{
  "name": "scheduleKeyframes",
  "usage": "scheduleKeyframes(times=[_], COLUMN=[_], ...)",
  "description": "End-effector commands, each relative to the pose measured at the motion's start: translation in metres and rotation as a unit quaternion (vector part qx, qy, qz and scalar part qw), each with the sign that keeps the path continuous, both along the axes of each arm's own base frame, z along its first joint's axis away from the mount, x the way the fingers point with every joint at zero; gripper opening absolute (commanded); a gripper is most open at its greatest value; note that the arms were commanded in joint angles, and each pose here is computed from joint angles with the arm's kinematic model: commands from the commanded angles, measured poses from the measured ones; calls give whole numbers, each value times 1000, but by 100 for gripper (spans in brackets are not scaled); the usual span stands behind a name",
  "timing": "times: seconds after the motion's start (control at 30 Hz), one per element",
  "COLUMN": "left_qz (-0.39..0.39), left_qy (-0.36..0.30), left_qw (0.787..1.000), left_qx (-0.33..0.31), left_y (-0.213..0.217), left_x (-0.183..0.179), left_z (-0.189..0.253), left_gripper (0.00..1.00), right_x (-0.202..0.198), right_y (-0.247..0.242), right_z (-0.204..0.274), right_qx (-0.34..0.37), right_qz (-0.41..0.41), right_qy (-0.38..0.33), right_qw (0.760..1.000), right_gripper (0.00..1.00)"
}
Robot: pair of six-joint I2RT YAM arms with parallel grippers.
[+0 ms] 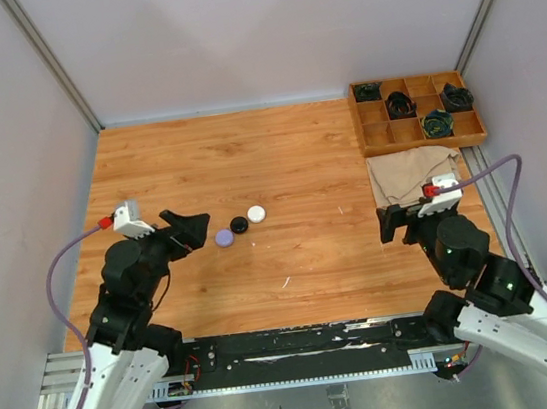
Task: Insert the wireless bluetooth earbuds into the charging case
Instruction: Reset both arms
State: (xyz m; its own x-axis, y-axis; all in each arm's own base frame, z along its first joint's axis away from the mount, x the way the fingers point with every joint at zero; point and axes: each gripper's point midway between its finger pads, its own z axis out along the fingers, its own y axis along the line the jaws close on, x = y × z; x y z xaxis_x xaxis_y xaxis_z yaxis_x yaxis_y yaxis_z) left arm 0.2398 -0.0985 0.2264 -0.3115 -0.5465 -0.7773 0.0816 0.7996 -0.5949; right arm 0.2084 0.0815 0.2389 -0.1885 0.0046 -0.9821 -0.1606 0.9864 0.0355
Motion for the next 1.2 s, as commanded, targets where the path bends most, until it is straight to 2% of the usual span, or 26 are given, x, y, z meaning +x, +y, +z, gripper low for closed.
scheduleKeyframes(times=[0.0,0.4,0.63,1.17], left_qz=[-8,-2,11,26], left_qy=[-11,-102,-121,-130], left_qw=[1000,994,993,991], left_qx=[21,25,10,8], left_y=[9,23,29,35], left_x=[-22,-46,-51,-54], left_z=[17,36,41,46], left_gripper=[99,99,99,99], right_x=[-15,-30,-34,-32], right_y=[-28,-37,-42,-40], right_z=[5,7,8,4], right_qx=[-7,8,30,21], right_qz=[-34,-15,-18,-18], right_qy=[13,9,-4,1], right_qw=[999,1000,999,1000], right_gripper=[99,99,99,98])
